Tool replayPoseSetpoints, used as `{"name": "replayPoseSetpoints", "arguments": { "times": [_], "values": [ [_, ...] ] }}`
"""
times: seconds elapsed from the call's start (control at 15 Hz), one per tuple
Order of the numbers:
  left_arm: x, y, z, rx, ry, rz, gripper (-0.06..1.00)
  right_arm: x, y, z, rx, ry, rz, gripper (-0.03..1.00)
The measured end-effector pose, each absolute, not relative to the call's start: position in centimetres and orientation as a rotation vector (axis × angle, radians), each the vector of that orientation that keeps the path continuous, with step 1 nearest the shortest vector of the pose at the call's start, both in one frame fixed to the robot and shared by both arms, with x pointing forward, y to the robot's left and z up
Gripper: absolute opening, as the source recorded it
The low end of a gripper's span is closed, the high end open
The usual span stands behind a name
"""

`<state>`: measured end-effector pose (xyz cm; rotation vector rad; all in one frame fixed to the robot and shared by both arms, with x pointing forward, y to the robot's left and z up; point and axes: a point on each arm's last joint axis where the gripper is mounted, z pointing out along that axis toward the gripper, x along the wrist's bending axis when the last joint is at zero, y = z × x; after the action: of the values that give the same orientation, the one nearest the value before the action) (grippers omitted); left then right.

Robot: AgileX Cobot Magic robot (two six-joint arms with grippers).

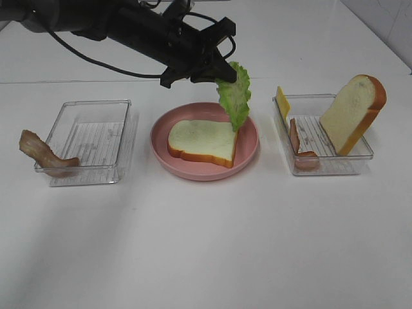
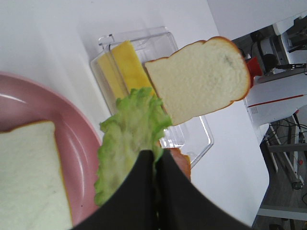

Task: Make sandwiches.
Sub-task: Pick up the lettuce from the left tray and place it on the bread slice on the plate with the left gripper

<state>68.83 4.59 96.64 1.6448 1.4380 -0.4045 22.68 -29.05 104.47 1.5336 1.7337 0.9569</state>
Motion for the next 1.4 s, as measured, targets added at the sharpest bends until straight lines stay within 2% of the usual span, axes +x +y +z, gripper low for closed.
{"name": "replayPoseSetpoints", "arguments": {
  "times": [0.2,0.33,0.87,0.93,1.0,1.07,1.2,1.27,1.33,1.4],
  "values": [
    [68.9,4.4,92.8,1.699,1.49,-0.459,0.0,22.7,-29.1,104.5,1.534,1.734,0.957,0.82],
    [68.9,4.6,91.8,1.741,1.496,-0.445,0.0,22.7,-29.1,104.5,1.534,1.734,0.957,0.82],
    [70.0,7.8,90.6,1.867,1.596,-0.266,0.01,22.7,-29.1,104.5,1.534,1.734,0.957,0.82],
    [70.2,8.1,90.4,1.851,1.653,-0.234,0.08,22.7,-29.1,104.5,1.534,1.734,0.957,0.82],
    [70.2,8.1,90.4,1.848,1.66,-0.23,0.11,22.7,-29.1,104.5,1.534,1.734,0.957,0.82],
    [70.3,8.2,90.4,1.843,1.676,-0.221,0.28,22.7,-29.1,104.5,1.534,1.734,0.957,0.82],
    [70.3,8.2,90.3,1.841,1.68,-0.219,0.5,22.7,-29.1,104.5,1.534,1.734,0.957,0.82],
    [70.3,8.2,90.3,1.841,1.68,-0.217,0.7,22.7,-29.1,104.5,1.534,1.734,0.957,0.82],
    [70.3,8.4,90.6,1.875,1.658,-0.185,0.78,22.7,-29.1,104.5,1.534,1.734,0.957,0.82],
    [70.3,8.4,90.6,1.875,1.658,-0.185,0.78,22.7,-29.1,104.5,1.534,1.734,0.957,0.82]
  ]
}}
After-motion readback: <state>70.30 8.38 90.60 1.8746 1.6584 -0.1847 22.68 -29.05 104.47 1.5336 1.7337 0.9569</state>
